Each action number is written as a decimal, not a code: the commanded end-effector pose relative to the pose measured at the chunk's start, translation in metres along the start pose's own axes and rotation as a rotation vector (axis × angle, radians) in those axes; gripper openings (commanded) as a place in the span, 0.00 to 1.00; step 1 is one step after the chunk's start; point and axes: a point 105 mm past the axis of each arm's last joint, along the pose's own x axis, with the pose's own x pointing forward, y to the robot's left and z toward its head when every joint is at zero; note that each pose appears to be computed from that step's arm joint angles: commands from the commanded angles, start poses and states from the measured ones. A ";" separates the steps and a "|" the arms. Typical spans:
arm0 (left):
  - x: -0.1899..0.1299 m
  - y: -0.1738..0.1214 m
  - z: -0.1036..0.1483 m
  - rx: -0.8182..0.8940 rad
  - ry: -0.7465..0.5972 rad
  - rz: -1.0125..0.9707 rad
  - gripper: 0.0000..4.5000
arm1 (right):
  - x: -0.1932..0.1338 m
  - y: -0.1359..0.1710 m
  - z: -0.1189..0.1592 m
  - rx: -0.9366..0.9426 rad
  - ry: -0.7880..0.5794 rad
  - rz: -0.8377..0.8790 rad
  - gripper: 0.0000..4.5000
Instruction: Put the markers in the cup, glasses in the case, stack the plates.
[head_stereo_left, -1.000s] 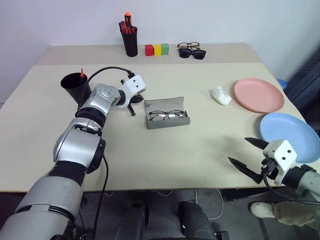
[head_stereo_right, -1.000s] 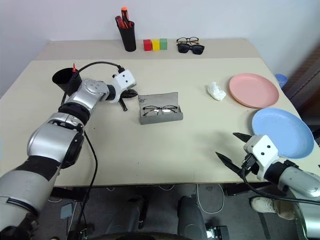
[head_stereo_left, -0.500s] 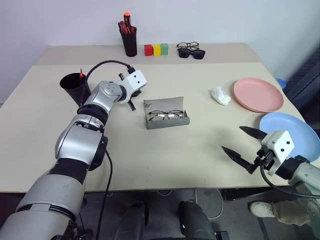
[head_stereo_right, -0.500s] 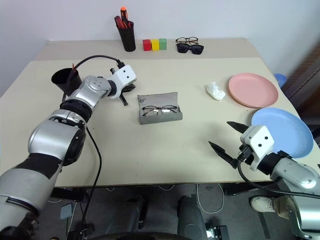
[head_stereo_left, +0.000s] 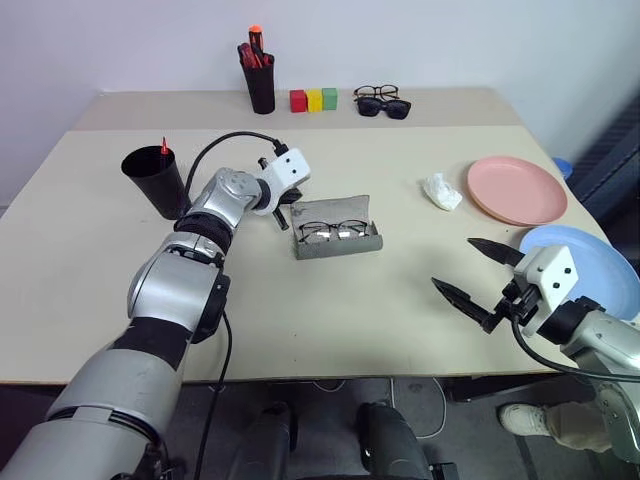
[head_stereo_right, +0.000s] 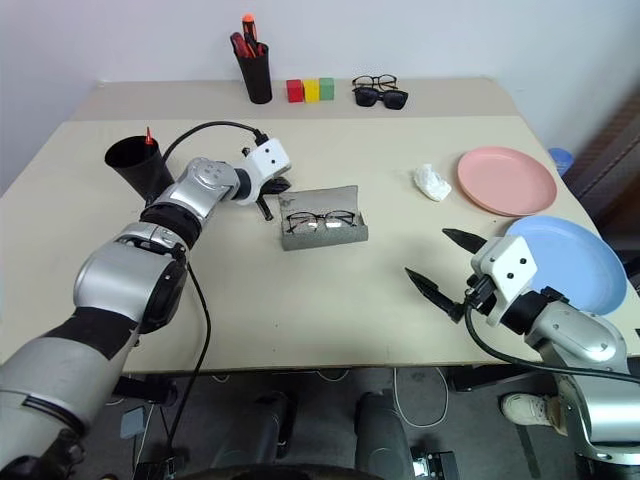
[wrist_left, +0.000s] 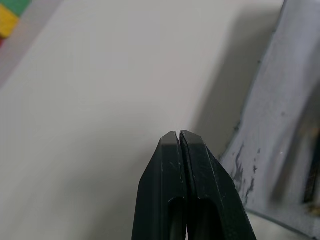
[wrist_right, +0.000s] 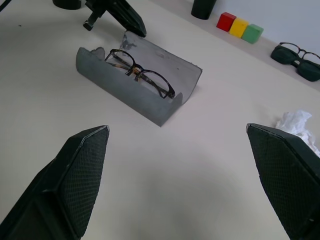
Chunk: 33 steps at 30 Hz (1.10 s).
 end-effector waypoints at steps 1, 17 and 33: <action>-0.005 -0.014 0.020 -0.043 -0.074 -0.186 0.00 | -0.002 0.002 0.009 -0.023 -0.044 -0.010 1.00; -0.009 -0.056 0.030 -0.087 -0.131 -0.529 0.00 | 0.003 -0.002 0.003 -0.016 -0.045 -0.016 1.00; 0.005 -0.102 0.022 -0.010 -0.095 -0.699 0.00 | -0.008 -0.010 -0.011 0.013 0.026 -0.102 1.00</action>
